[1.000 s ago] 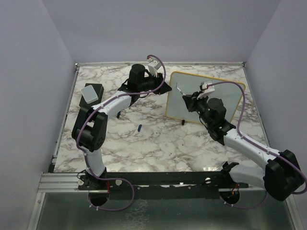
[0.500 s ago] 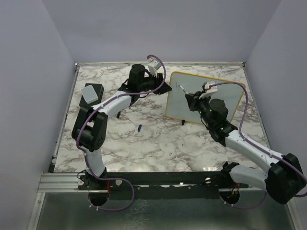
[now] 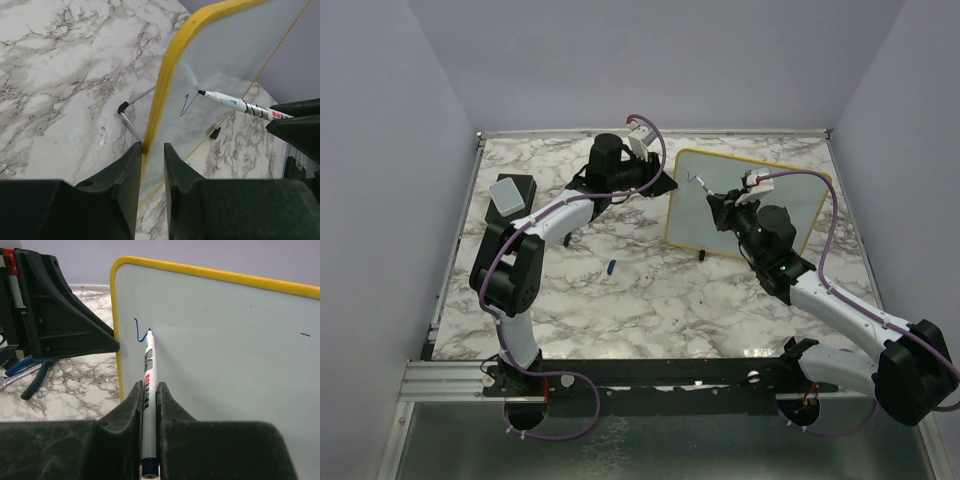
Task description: Write a sentence on the whiteboard
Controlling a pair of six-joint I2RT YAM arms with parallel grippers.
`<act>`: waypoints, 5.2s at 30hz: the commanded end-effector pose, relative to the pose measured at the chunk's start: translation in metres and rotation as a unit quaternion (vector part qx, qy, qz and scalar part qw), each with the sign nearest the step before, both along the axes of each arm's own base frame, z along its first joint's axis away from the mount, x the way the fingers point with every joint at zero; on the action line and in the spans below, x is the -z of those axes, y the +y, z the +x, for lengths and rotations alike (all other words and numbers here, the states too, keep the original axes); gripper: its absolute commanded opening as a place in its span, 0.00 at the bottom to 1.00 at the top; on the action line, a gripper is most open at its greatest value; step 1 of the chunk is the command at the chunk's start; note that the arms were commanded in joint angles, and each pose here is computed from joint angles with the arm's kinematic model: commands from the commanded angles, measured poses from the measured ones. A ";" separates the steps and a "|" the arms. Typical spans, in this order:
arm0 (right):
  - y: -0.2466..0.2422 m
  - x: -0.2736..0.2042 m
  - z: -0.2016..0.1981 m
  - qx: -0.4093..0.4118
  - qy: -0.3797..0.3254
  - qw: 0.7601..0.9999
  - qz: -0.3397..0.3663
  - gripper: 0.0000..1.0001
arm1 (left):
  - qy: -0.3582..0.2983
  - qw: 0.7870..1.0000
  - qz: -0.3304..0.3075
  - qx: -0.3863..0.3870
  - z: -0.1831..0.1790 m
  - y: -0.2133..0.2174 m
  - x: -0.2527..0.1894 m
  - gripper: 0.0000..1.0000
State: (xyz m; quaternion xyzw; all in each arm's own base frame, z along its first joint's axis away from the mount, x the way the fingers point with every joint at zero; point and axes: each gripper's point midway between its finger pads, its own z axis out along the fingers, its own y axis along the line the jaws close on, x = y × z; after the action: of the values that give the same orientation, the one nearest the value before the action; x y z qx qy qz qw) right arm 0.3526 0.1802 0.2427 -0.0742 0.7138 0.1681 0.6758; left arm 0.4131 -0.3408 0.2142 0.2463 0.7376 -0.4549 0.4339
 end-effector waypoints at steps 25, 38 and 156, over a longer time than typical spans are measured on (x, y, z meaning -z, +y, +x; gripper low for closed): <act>-0.019 0.015 -0.007 0.043 0.020 0.999 -0.001 0.01 | -0.025 1.000 -0.002 0.005 -0.003 0.000 -0.016 0.24; -0.024 -0.024 0.005 0.064 -0.028 0.998 -0.005 0.01 | -0.026 1.000 -0.001 0.006 -0.004 0.000 -0.016 0.22; -0.039 0.011 -0.012 0.072 0.009 0.996 -0.041 0.01 | -0.035 0.999 0.005 0.011 -0.008 0.000 -0.022 0.11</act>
State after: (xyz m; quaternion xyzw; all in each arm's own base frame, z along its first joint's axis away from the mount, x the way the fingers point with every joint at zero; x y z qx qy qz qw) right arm 0.3401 0.1516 0.2365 -0.0684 0.7250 0.1067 0.6770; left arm 0.4154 -0.3381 0.2110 0.2535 0.7407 -0.4387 0.4412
